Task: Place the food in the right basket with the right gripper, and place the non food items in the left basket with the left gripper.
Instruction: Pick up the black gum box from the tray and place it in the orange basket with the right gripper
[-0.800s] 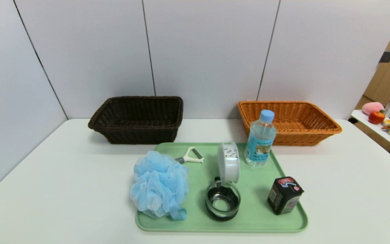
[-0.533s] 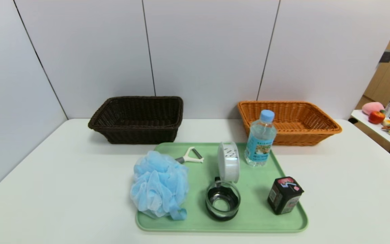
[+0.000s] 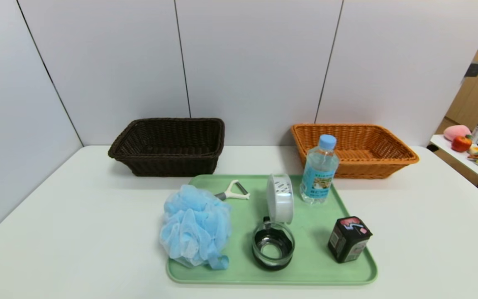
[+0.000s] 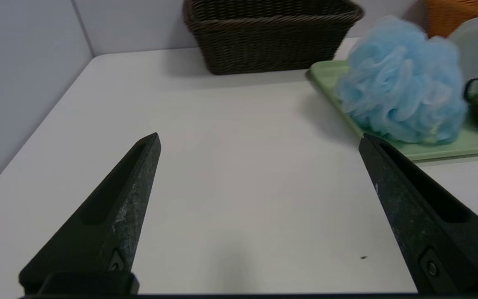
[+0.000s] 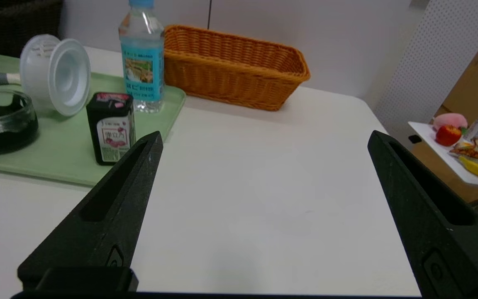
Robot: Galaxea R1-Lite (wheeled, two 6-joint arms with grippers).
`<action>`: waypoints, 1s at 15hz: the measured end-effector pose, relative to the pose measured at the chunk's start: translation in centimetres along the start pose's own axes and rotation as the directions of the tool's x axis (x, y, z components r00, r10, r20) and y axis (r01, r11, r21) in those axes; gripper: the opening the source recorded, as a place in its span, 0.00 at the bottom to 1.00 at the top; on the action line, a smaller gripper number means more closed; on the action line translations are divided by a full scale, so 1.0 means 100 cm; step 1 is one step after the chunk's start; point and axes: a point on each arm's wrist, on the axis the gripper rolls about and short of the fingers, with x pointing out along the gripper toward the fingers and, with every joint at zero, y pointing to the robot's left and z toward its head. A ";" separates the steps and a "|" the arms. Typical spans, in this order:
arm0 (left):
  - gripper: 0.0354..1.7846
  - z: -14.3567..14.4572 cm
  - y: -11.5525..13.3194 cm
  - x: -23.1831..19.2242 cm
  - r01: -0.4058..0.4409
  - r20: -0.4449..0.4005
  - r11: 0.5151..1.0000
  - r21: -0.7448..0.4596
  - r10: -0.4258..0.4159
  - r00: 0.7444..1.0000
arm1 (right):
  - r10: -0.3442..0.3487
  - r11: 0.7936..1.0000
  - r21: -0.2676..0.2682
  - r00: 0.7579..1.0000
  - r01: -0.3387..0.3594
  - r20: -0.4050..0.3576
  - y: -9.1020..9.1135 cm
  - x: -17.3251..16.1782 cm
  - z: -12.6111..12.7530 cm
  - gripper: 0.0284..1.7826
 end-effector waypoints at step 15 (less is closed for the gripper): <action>0.94 0.094 0.037 0.221 -0.124 -0.077 0.991 -0.045 0.120 0.990 | 0.392 0.906 0.183 0.919 -0.380 -0.032 0.013 0.228 0.031 0.96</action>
